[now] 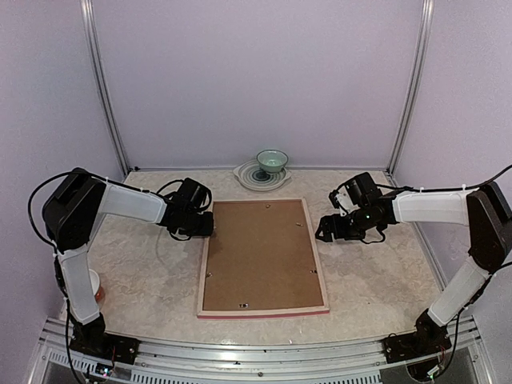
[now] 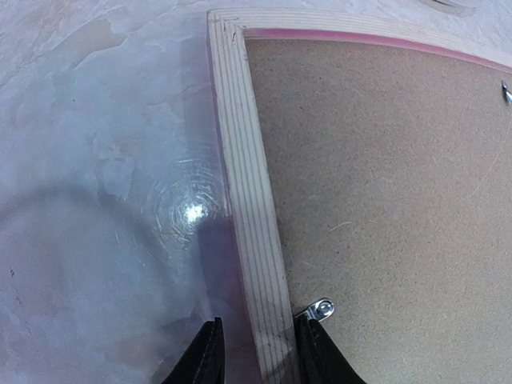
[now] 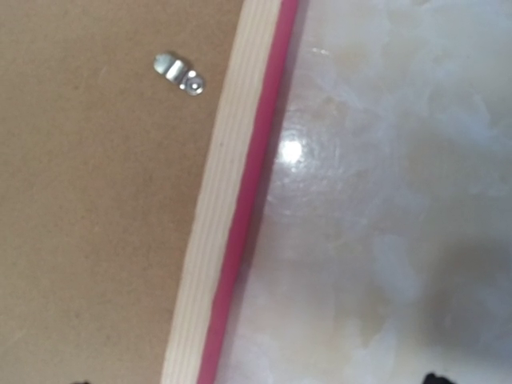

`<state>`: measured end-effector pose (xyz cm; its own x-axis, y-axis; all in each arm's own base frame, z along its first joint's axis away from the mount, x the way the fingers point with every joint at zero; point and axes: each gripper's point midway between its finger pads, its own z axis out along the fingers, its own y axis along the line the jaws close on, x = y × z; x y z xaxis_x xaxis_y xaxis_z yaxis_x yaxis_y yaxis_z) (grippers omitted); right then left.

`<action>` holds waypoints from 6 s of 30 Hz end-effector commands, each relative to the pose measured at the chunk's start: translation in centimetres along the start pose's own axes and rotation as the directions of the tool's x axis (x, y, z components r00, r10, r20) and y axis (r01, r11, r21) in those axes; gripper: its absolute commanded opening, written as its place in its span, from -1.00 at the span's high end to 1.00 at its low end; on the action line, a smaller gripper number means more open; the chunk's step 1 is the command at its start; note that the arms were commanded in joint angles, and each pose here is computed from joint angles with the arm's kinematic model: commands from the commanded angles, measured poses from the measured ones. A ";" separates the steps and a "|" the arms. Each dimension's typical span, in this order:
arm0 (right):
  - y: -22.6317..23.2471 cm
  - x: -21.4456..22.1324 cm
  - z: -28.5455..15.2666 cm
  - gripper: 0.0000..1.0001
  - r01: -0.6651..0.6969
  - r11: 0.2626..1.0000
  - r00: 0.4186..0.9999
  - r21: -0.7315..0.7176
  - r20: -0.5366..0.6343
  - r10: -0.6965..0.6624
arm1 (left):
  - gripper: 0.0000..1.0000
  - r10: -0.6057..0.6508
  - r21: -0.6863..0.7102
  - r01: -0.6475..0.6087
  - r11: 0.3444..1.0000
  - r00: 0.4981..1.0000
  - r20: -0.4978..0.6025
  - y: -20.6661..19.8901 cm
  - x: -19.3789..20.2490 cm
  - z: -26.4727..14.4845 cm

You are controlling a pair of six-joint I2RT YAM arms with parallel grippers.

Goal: Put the photo into the frame
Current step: Press the fastener onto the backboard.

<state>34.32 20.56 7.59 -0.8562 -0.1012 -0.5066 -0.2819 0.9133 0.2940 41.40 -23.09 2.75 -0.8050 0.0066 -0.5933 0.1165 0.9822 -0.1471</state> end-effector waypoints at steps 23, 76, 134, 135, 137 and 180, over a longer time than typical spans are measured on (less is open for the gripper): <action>0.1 -1.7 -0.2 -0.78 -0.011 1.000 1.000 -0.013 0.012 0.011 | -0.31 -0.130 0.075 0.117 0.990 0.971 0.202 1.8 -3.0 -3.7; 1.1 -6.5 10.8 -0.57 0.116 0.992 0.988 0.051 -0.112 -0.109 | -0.15 -0.230 0.303 0.189 0.934 0.967 0.106 1.6 0.5 -1.1; -1.0 -8.2 9.5 -0.36 0.036 0.985 0.996 0.171 -0.092 -0.020 | -0.14 -0.235 0.315 0.200 0.928 0.969 0.076 1.4 0.7 -0.9; -1.0 -8.2 9.5 -0.35 0.038 0.984 0.995 0.172 -0.094 -0.022 | -0.14 -0.235 0.317 0.200 0.927 0.969 0.075 1.3 0.7 -0.9; -1.0 -8.1 9.5 -0.35 0.038 0.984 0.995 0.172 -0.095 -0.022 | -0.14 -0.235 0.314 0.201 0.928 0.969 0.075 1.4 0.7 -0.9; 0.0 -6.1 9.8 0.21 0.063 0.980 0.987 0.187 -0.156 -0.033 | -0.05 -0.252 0.284 0.230 0.931 0.967 0.044 2.2 1.6 0.3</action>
<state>44.73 25.76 3.32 -0.8860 -0.1727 -0.4303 -0.2574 0.9551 0.1466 40.97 -21.70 3.16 -0.7507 -0.2510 -0.6112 0.1327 0.8489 -0.5116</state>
